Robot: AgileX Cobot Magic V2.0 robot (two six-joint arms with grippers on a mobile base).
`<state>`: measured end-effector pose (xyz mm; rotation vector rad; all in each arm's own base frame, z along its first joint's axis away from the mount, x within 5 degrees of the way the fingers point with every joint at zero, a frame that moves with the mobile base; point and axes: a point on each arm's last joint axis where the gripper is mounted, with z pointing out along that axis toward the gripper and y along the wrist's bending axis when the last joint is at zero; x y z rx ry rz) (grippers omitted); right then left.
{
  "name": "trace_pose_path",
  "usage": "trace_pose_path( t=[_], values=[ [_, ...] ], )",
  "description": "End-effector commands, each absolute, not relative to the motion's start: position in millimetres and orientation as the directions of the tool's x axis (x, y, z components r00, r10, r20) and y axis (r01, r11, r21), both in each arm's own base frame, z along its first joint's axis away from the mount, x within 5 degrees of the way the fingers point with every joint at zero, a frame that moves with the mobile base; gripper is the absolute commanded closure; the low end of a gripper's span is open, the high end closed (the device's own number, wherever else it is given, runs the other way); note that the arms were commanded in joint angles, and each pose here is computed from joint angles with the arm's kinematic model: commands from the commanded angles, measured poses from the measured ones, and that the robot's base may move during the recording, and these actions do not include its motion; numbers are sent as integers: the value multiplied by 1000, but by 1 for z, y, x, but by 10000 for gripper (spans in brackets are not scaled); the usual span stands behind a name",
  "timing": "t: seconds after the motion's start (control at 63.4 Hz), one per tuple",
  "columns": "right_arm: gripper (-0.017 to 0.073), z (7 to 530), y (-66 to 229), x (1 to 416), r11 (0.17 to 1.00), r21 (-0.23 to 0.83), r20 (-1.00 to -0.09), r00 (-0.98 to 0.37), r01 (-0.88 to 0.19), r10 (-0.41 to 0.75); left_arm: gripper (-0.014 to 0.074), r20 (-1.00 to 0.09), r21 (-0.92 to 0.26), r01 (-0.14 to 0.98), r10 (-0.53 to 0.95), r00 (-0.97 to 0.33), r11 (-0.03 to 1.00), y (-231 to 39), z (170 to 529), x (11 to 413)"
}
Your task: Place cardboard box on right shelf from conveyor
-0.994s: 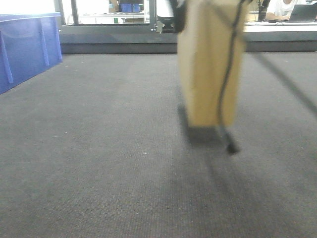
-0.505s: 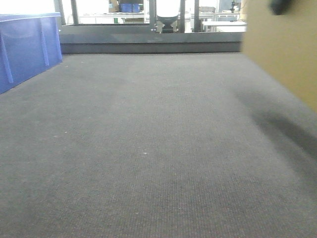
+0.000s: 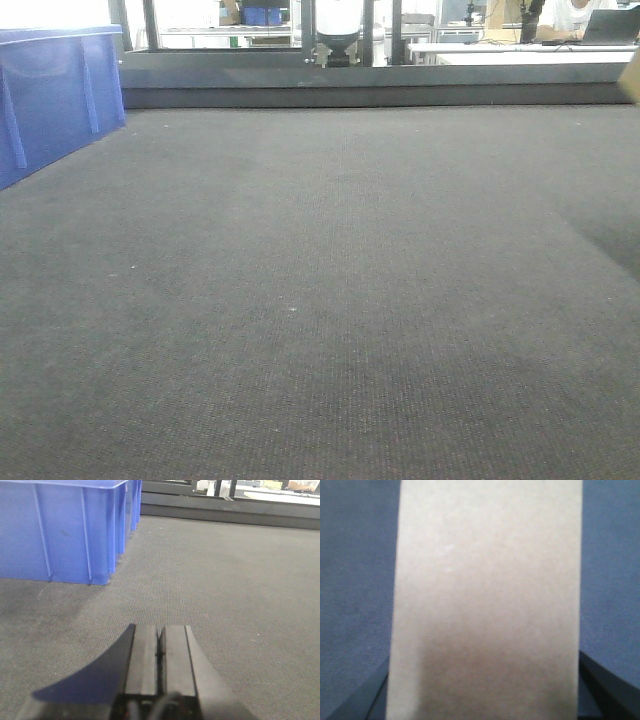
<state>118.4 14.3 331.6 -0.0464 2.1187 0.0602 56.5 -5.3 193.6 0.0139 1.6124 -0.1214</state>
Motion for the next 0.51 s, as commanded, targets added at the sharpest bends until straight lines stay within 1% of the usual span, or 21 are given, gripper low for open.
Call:
trace_pose_path(
  t=[0.0, 0.189, 0.268, 0.347, 0.489],
  values=[
    [364, 350, 10, 99, 997, 24, -940, -340, -75, -3, 713, -995, -79, 88, -84, 49, 993, -5, 203, 55],
    [364, 362, 1, 55, 996, 46, -986, -165, -81, 33, 713, -995, -79, 88, -84, 49, 993, -5, 203, 55],
    [364, 364, -2, 42, 995, 53, -993, -114, -84, 43, 713, -995, -79, 88, -84, 49, 993, -5, 203, 55],
    [364, 365, -3, 35, 995, 56, -995, -84, -86, 49, 713, -995, -79, 88, -84, 49, 993, -5, 203, 55],
    [364, 365, -4, 33, 995, 57, -996, -78, -86, 50, 713, -995, -79, 88, -84, 49, 993, -5, 203, 55]
  ],
)
